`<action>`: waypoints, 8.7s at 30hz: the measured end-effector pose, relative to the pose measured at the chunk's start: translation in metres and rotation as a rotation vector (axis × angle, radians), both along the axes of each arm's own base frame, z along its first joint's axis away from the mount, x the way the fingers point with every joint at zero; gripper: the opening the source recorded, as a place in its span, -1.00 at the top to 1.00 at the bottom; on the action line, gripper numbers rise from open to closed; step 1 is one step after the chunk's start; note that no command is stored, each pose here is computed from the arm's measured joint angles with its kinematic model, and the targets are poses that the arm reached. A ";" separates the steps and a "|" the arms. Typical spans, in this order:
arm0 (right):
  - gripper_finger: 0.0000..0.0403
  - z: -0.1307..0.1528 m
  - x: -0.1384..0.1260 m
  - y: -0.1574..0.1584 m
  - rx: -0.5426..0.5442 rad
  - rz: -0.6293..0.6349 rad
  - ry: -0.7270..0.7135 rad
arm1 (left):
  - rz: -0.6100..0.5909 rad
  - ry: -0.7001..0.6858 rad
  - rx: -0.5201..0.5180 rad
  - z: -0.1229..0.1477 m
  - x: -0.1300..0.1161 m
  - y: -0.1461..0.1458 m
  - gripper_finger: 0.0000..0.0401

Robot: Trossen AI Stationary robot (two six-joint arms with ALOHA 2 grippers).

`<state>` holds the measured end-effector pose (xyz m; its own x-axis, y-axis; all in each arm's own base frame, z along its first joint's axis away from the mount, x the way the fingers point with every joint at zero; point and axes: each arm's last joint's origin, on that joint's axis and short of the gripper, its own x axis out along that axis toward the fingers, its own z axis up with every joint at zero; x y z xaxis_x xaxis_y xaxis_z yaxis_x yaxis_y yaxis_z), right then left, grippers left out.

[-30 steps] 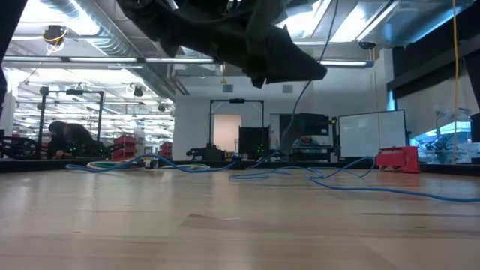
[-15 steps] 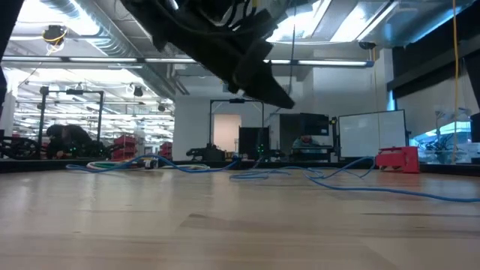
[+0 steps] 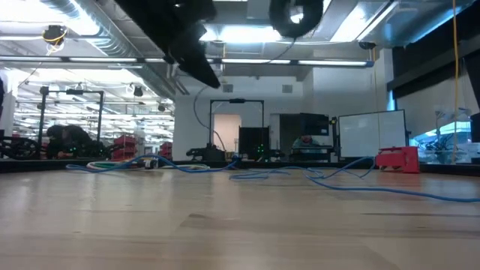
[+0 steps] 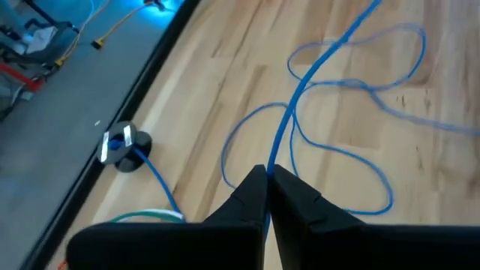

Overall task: Coil cords
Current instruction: Coil the blue wire onto the black spool

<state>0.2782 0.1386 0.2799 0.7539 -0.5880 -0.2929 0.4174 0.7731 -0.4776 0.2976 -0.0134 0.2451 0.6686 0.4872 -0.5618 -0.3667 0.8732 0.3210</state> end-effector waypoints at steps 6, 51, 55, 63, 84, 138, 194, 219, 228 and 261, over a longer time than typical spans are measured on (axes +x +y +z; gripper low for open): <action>0.97 -0.052 0.000 -0.020 0.021 -0.083 0.040 | 0.004 -0.090 -0.036 0.010 -0.013 -0.004 0.98; 0.97 -0.038 0.050 -0.110 0.148 0.134 -0.594 | -0.184 -0.274 -0.076 0.001 0.024 -0.021 0.97; 0.97 -0.023 0.042 -0.104 0.111 0.158 -0.615 | -0.157 -0.221 -0.077 -0.004 0.022 -0.014 0.97; 0.97 -0.016 0.027 -0.074 0.030 0.142 -0.499 | -0.047 -0.175 0.001 -0.007 0.019 -0.006 0.97; 0.97 -0.079 0.019 -0.052 0.076 0.044 -0.061 | -0.024 -0.114 0.041 -0.011 0.016 -0.005 0.97; 0.97 -0.085 0.028 -0.071 0.103 -0.021 -0.056 | -0.170 0.090 -0.061 -0.047 0.023 0.002 0.38; 0.97 -0.057 -0.007 -0.035 0.098 0.030 -0.088 | -0.147 -0.080 -0.016 -0.075 0.060 0.031 0.99; 0.97 -0.127 0.009 -0.072 0.168 -0.240 -0.064 | -0.319 -0.244 -0.140 -0.016 0.037 -0.012 1.00; 0.97 -0.118 0.016 -0.069 0.155 -0.202 -0.133 | -0.322 -0.420 -0.173 -0.020 0.055 -0.015 1.00; 0.97 0.004 0.022 -0.065 -0.070 0.038 -0.436 | -0.317 -0.325 -0.130 -0.038 0.060 -0.010 0.99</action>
<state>0.2997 0.0735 0.2839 0.8198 -0.5644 0.0970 0.5632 0.7641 -0.3145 0.3573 -0.0233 0.2069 0.9242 0.1701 -0.3418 -0.1387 0.9837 0.1145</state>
